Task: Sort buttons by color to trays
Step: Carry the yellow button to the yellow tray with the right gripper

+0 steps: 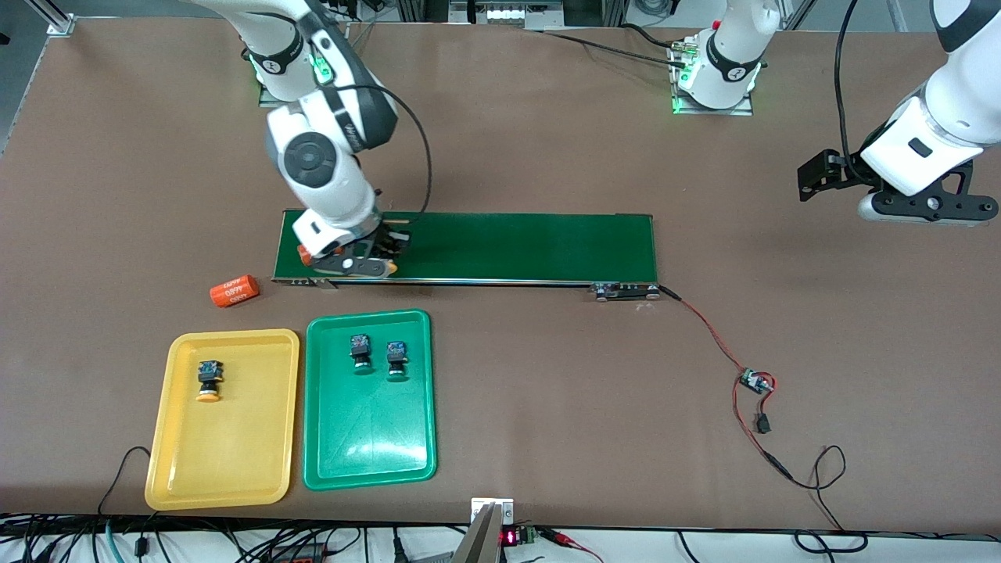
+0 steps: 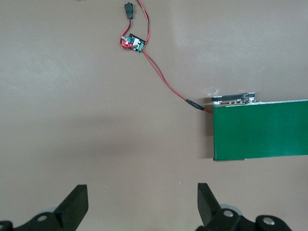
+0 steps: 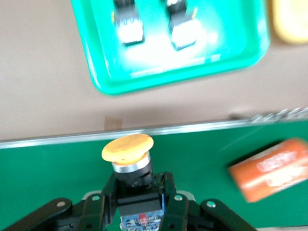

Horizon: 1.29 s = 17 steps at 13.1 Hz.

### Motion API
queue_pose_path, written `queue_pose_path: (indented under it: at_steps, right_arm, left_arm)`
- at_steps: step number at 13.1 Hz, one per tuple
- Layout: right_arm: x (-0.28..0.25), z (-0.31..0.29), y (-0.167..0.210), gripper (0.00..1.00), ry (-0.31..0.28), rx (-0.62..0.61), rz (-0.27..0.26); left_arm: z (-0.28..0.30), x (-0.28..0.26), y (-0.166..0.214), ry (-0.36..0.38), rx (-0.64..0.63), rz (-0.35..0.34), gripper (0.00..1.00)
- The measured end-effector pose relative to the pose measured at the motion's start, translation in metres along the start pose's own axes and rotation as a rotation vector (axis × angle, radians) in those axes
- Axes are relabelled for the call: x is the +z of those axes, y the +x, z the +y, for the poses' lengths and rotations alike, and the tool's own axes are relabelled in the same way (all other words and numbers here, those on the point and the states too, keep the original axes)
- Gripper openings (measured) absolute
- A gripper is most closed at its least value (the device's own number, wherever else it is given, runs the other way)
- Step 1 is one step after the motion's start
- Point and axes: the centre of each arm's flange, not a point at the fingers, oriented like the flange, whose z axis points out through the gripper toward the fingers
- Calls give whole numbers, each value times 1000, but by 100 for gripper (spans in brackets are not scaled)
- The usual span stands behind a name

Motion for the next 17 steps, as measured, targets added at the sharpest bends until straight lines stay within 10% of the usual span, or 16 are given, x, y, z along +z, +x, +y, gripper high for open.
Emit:
queue_pose_path:
  at_steps: [5,17]
  right_arm:
    - [-54,119,91,41,-8,-145,69]
    - [122,238,160,41,-53,-93,70]
  left_arm:
    - [0,0,0,0,0,0,100]
    - [0,0,0,0,1,0,100]
